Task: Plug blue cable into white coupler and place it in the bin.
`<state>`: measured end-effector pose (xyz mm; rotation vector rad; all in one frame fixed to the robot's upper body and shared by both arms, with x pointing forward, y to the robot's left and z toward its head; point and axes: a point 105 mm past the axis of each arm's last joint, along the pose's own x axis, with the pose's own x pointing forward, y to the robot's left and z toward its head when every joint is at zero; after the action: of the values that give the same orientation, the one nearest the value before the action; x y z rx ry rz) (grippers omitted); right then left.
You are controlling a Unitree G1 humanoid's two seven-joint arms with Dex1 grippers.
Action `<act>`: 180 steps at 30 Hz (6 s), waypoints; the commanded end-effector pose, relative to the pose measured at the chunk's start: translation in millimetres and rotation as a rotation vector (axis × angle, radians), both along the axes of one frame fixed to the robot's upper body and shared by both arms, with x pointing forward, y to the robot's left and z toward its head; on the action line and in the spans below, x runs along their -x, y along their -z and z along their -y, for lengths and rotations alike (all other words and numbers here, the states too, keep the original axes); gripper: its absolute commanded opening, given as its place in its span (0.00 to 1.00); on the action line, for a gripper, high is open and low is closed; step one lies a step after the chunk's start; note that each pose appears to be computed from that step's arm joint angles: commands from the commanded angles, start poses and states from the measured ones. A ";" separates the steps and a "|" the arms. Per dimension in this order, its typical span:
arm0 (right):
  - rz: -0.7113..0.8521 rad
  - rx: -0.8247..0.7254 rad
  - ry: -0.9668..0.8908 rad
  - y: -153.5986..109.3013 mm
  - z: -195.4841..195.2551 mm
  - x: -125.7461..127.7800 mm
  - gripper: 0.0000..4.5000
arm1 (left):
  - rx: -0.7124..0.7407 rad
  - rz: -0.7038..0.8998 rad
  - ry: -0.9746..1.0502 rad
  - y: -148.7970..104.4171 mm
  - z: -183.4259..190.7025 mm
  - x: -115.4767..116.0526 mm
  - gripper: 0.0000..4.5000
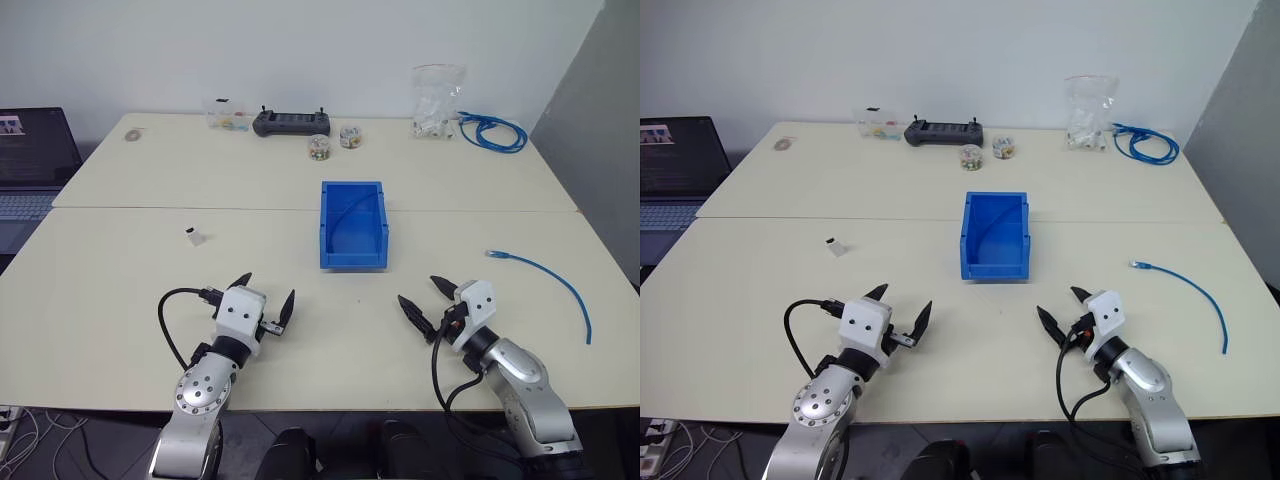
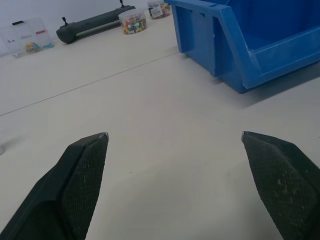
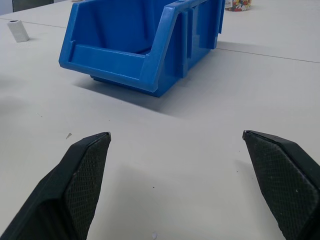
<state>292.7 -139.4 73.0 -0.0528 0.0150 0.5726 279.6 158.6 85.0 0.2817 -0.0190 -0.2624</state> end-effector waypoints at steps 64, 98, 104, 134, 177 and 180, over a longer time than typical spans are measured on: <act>-0.558 0.207 0.513 -16.0 275.9 -10.0 0.39 | -0.051 -0.189 1.127 -58.0 155.2 9.5 1.00; -0.350 0.252 -0.337 -33.4 -3.0 -6.9 0.00 | -0.220 -0.363 0.596 -10.2 -22.8 14.2 1.00; -0.390 0.236 -0.373 -22.7 -29.9 -7.6 0.00 | -0.270 -0.360 0.567 -10.4 -40.2 13.9 1.00; -0.250 0.178 -0.741 -74.1 -51.5 53.8 0.79 | -0.303 -0.350 0.629 9.5 -12.8 -0.2 1.00; -0.210 0.183 -0.799 -80.4 -53.9 70.0 0.80 | -0.217 -0.628 0.790 -1.8 21.3 -10.6 0.05; -0.239 0.102 -0.828 -89.2 -57.6 78.3 0.80 | -0.145 -0.603 0.829 -20.0 37.4 -14.4 0.05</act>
<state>222.9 -86.7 145.6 -0.1235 0.3164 1.3692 292.6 134.0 83.5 0.3538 0.5525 -1.1301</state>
